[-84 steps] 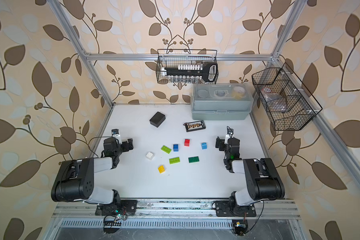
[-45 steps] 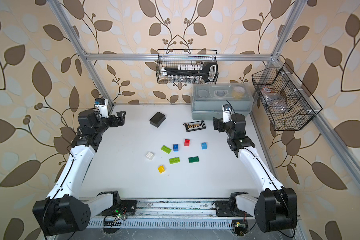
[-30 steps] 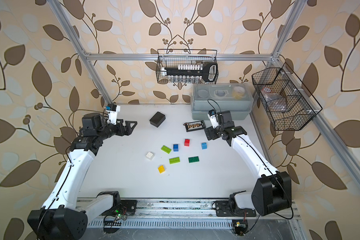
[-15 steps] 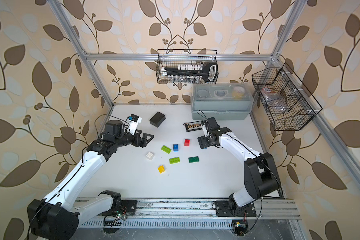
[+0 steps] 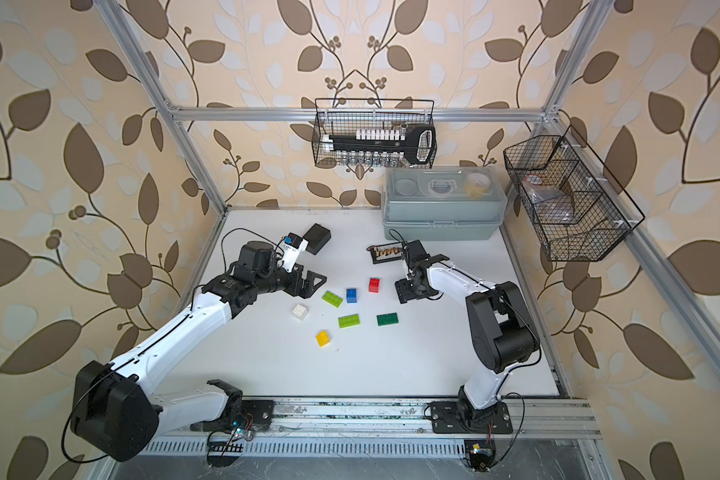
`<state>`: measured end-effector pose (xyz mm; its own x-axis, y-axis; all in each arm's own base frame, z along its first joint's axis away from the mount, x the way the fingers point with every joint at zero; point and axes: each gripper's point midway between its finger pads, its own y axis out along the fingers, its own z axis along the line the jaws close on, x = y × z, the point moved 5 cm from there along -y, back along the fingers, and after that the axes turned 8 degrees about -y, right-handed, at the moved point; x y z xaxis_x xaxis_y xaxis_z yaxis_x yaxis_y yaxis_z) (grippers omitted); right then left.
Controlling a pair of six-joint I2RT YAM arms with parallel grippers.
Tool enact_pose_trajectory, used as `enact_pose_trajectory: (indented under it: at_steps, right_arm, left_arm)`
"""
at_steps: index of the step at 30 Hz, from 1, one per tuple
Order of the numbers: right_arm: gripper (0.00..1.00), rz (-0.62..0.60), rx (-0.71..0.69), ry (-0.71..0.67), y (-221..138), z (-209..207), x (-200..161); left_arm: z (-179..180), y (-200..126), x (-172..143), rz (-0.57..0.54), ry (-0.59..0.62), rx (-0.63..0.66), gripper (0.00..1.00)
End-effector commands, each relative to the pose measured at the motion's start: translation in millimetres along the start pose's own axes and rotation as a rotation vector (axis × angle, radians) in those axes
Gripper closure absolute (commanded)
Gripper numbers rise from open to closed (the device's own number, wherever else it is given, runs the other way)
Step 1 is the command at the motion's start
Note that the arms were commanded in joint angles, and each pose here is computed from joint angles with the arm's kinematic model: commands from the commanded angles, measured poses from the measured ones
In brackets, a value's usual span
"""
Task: Assemble a fork with lego
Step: Pick up the lego brick from the center of the board.
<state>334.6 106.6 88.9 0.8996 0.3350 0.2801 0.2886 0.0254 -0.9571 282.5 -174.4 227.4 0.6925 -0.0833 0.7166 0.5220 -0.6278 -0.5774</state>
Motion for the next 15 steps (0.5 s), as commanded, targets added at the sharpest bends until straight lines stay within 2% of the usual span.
enact_pose_trajectory:
  at_steps: [1,11,15]
  right_arm:
    - [0.25,-0.028,0.002,0.024,0.6,0.9,13.2]
    - [0.36,-0.045,0.001,0.030,12.1,-0.3,23.8]
    - [0.43,-0.040,0.008,0.035,14.2,-3.6,25.5]
  left_arm:
    - [-2.5,5.1,7.9,-0.034,0.007,0.002,0.01]
    - [-1.8,12.0,6.5,-0.020,0.010,0.005,0.01]
    - [-2.3,12.4,5.4,-0.016,0.012,-0.003,0.01]
